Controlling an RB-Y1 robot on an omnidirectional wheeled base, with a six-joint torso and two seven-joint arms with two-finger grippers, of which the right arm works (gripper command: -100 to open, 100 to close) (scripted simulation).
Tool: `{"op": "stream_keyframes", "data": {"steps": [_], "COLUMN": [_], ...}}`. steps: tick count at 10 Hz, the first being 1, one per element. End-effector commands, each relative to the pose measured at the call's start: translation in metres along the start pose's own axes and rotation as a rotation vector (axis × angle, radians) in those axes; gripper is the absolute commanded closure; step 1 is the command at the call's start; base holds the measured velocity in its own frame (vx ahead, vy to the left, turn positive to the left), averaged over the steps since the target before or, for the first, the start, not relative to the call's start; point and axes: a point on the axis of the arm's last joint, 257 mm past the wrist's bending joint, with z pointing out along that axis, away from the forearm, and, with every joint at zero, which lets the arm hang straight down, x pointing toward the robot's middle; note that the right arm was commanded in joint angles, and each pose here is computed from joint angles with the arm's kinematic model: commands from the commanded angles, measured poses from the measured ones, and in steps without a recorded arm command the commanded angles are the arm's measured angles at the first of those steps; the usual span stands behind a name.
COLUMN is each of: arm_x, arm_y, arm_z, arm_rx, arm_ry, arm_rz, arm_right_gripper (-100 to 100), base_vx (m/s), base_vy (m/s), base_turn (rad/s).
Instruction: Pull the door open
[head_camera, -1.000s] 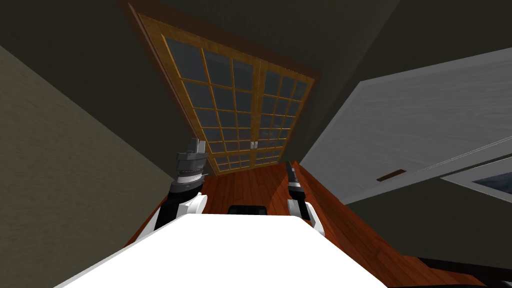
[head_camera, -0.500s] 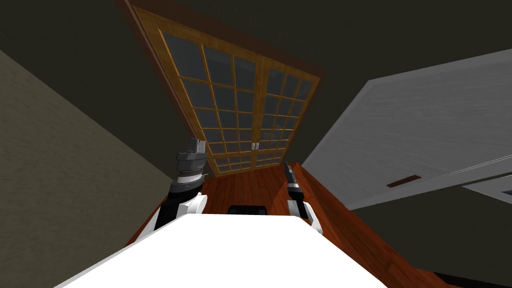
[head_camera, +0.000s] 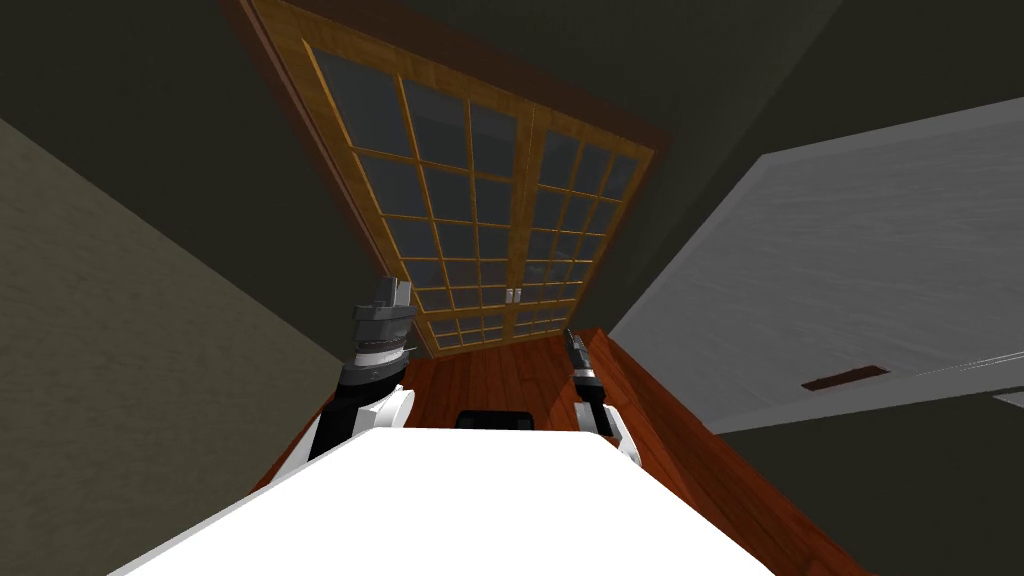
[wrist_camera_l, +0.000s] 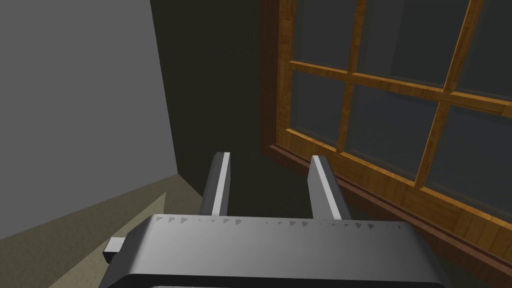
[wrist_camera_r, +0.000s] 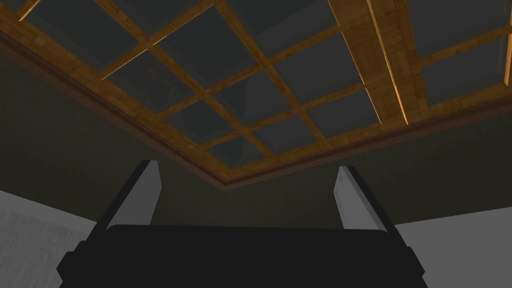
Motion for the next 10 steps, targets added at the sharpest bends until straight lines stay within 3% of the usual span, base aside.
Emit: {"op": "stream_keyframes", "data": {"steps": [1, 10], "arm_x": [0.008, 0.053], "arm_y": [-0.007, -0.043], "arm_z": [-0.0018, -0.0156], "arm_rx": [0.005, 0.021], "arm_ry": [0.017, 0.118], "arm_rz": [-0.044, -0.257], "arm_right_gripper": [-100, -100], "base_vx": [0.093, 0.103], "base_vy": [0.005, 0.022], "base_turn": [0.026, 0.029]}}
